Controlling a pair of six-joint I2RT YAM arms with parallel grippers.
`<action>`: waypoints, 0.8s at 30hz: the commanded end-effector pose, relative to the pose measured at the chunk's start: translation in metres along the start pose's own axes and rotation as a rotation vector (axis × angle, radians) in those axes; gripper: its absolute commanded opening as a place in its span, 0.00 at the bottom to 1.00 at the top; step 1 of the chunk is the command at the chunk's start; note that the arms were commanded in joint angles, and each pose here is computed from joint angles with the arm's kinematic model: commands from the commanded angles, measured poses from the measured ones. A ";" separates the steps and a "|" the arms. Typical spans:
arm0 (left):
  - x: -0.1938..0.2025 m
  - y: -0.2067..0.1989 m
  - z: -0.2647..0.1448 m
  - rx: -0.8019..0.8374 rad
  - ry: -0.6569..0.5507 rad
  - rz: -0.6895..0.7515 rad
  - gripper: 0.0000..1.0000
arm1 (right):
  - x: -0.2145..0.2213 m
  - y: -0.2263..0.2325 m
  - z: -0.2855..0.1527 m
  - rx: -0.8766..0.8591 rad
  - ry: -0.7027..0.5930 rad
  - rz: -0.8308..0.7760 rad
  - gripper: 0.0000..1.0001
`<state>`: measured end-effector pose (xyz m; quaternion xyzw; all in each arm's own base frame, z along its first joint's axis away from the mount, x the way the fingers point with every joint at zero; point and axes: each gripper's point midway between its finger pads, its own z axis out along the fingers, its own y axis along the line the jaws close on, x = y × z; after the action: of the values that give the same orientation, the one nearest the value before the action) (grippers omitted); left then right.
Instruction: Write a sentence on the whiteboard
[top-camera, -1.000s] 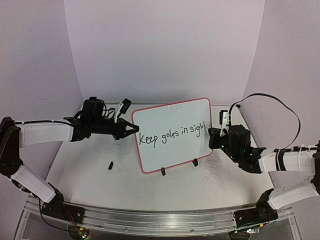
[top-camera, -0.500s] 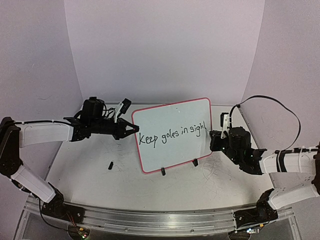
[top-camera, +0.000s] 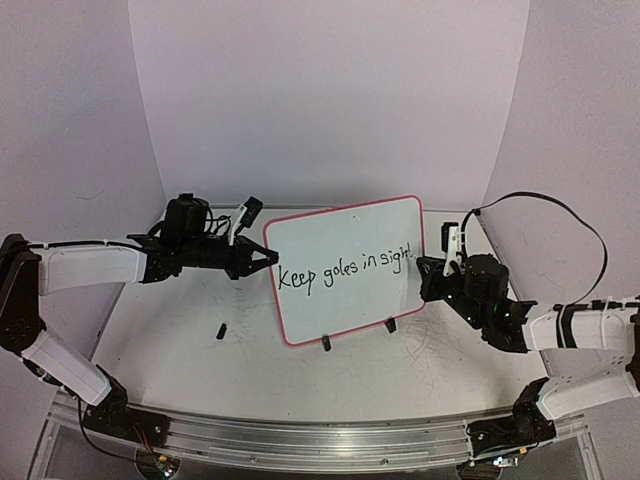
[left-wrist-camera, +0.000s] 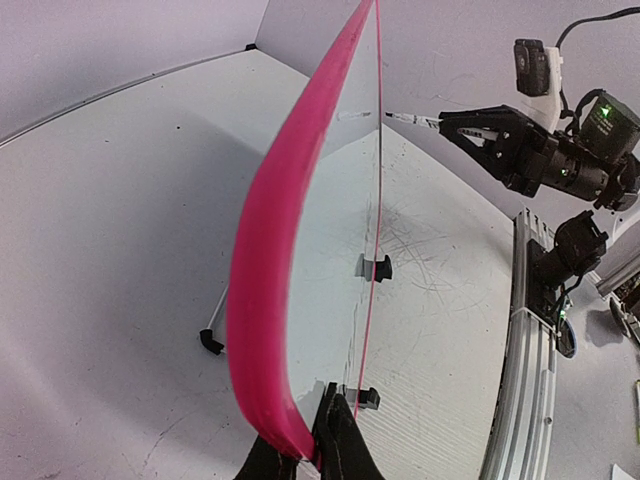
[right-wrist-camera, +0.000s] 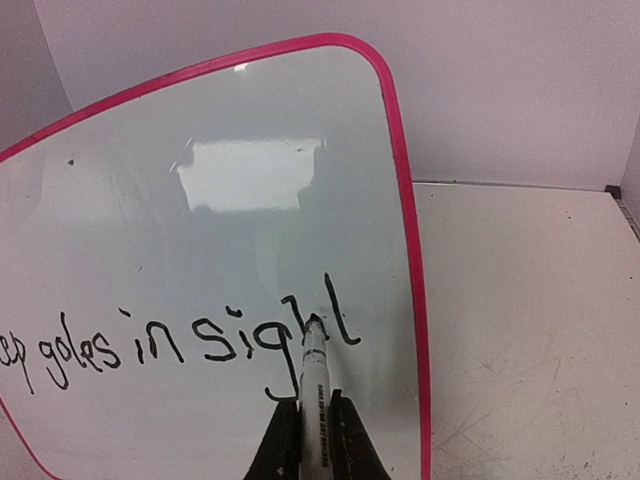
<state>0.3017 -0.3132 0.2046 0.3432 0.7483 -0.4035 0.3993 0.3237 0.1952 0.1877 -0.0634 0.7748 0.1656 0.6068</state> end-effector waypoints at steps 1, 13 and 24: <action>-0.017 0.032 -0.009 -0.180 -0.038 0.117 0.00 | -0.022 0.009 0.010 -0.022 -0.053 0.008 0.00; -0.018 0.031 -0.009 -0.177 -0.039 0.120 0.00 | -0.018 -0.003 0.013 0.053 -0.052 0.013 0.00; -0.018 0.031 -0.008 -0.176 -0.038 0.118 0.00 | -0.022 -0.014 0.003 0.098 -0.065 0.027 0.00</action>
<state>0.3018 -0.3130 0.2044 0.3427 0.7488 -0.4032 0.3992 0.3353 0.1877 0.1822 -0.0387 0.7814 0.1310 0.6089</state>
